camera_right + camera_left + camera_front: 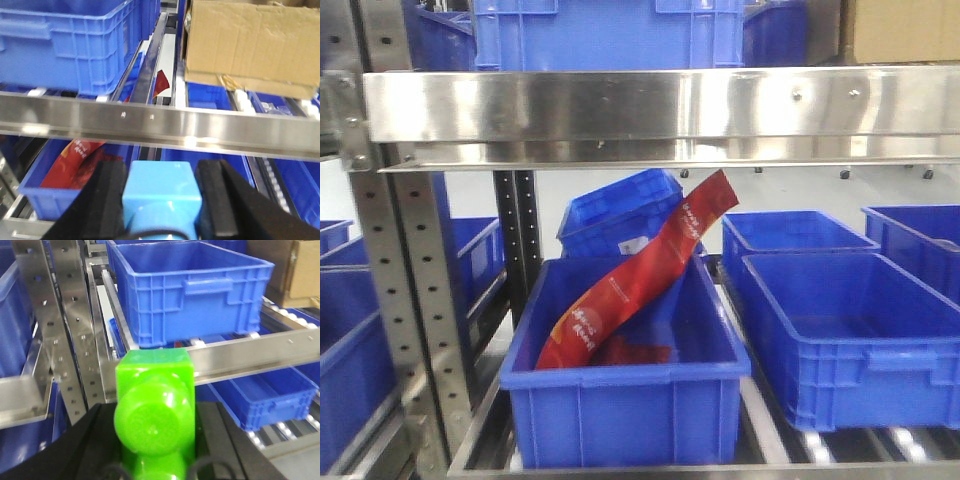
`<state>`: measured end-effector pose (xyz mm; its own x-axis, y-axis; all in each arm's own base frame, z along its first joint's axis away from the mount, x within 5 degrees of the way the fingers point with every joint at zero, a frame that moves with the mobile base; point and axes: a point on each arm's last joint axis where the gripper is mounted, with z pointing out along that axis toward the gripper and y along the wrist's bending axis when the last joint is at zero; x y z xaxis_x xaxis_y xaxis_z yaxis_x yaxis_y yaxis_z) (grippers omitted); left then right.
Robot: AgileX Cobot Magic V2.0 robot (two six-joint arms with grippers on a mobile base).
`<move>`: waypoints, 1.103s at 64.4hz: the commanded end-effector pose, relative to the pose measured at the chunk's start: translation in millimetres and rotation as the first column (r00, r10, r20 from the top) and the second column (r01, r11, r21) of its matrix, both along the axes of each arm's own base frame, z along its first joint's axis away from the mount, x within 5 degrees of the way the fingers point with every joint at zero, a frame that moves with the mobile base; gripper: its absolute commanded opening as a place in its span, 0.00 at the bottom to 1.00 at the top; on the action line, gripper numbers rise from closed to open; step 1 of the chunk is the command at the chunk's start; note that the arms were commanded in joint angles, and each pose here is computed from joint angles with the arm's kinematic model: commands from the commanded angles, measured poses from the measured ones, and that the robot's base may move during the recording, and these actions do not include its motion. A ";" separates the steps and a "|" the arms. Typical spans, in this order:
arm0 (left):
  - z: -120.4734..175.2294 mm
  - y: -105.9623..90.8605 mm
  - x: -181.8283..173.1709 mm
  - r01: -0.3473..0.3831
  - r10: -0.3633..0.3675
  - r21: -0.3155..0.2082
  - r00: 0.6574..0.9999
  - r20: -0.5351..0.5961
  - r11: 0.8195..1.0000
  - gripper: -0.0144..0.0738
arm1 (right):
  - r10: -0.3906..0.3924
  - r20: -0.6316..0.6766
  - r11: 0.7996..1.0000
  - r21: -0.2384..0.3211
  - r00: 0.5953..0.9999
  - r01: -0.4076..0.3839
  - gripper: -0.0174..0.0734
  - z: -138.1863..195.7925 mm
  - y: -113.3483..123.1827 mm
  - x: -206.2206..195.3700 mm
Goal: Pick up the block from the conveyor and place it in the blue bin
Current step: 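Approach the rack and position both grippers above a blue bin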
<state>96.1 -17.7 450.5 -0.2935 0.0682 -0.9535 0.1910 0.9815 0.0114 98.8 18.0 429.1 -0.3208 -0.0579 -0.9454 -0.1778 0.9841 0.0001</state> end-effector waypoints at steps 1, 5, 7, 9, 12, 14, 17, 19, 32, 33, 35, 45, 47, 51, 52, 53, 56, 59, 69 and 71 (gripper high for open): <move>4.5 -0.8 -1.7 0.007 -0.007 -0.014 1.000 0.030 1.000 0.04 | -0.007 0.035 1.000 -0.007 0.999 0.007 0.01 4.1 -1.4 -1.5; 4.5 -0.8 -1.7 0.007 -0.007 -0.014 1.000 0.030 1.000 0.04 | -0.007 0.035 1.000 -0.007 0.999 0.007 0.01 4.1 -1.4 -1.5; 4.5 -0.8 -1.7 0.007 -0.007 -0.014 1.000 0.030 1.000 0.04 | -0.007 0.035 1.000 -0.007 0.999 0.007 0.01 4.1 -1.4 -1.5; 4.5 -0.8 -1.7 0.007 -0.007 -0.014 1.000 0.030 1.000 0.04 | -0.007 0.035 1.000 -0.007 0.999 0.007 0.01 4.1 -1.4 -1.5; 4.5 -0.8 -1.7 0.007 -0.007 -0.014 1.000 0.030 1.000 0.04 | -0.007 0.035 1.000 -0.007 0.999 0.007 0.01 4.1 -1.4 -1.5; 4.5 -0.8 -1.7 0.007 -0.007 -0.014 1.000 0.030 1.000 0.04 | -0.007 0.035 1.000 -0.007 0.999 0.007 0.01 4.1 -1.4 -1.5; 4.5 -0.8 -1.7 0.007 -0.007 -0.014 1.000 0.030 1.000 0.04 | -0.007 0.035 1.000 -0.007 0.999 0.007 0.01 4.1 -1.4 -1.5; 4.5 -0.8 -1.7 0.007 -0.007 -0.014 1.000 0.030 1.000 0.04 | -0.007 0.035 1.000 -0.007 0.999 0.007 0.01 4.1 -1.4 -1.5; 4.5 -0.8 -1.7 0.007 -0.007 -0.014 1.000 0.030 1.000 0.04 | -0.007 0.035 1.000 -0.007 0.999 0.007 0.01 4.1 -1.4 -1.5; 4.5 -0.8 -1.7 0.007 -0.007 -0.014 1.000 0.030 1.000 0.04 | -0.007 0.035 1.000 -0.007 0.999 0.007 0.01 4.1 -1.4 -1.5; 4.5 -0.8 -1.7 0.007 -0.007 -0.014 1.000 0.030 1.000 0.04 | -0.007 0.035 1.000 -0.007 0.999 0.007 0.01 4.1 -1.4 -1.5; 4.5 -0.8 -1.7 0.007 -0.007 -0.014 1.000 0.030 1.000 0.04 | -0.007 0.035 1.000 -0.007 0.999 0.007 0.01 4.1 -1.4 -1.5; 4.5 -0.8 -1.7 0.007 -0.007 -0.014 1.000 0.030 1.000 0.04 | -0.007 0.035 1.000 -0.007 0.999 0.007 0.01 4.1 -1.4 -1.5; 4.5 -0.8 -1.7 0.007 -0.007 -0.014 1.000 0.030 1.000 0.04 | -0.007 0.035 1.000 -0.007 0.999 0.007 0.01 4.1 -1.4 -1.5; 4.5 -0.8 -1.7 0.007 -0.007 -0.014 1.000 0.030 1.000 0.04 | -0.007 0.035 1.000 -0.007 0.999 0.007 0.01 4.1 -1.4 -1.5; 4.5 -0.8 -1.7 0.007 -0.007 -0.014 1.000 0.030 1.000 0.04 | -0.007 0.035 1.000 -0.007 0.999 0.007 0.01 4.1 -1.4 -1.5; 4.5 -0.8 -1.7 0.007 -0.007 -0.014 1.000 0.030 1.000 0.04 | -0.007 0.035 1.000 -0.007 0.999 0.007 0.01 4.1 -1.4 -1.5; 4.5 -0.8 -1.7 0.007 -0.007 -0.014 1.000 0.030 1.000 0.04 | -0.007 0.035 1.000 -0.007 0.999 0.007 0.01 4.1 -1.4 -1.5; 4.5 -0.8 -1.7 0.007 -0.007 -0.014 1.000 0.030 1.000 0.04 | -0.007 0.035 1.000 -0.007 0.999 0.007 0.01 4.1 -1.4 -1.5; 4.5 -0.8 -1.7 0.007 -0.007 -0.014 1.000 0.030 1.000 0.04 | -0.007 0.035 1.000 -0.007 0.999 0.007 0.01 4.1 -1.4 -1.5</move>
<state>96.1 -17.7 450.5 -0.2935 0.0682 -0.9535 0.1910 0.9815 0.0114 98.8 18.0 429.1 -0.3208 -0.0579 -0.9454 -0.1778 0.9841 0.0001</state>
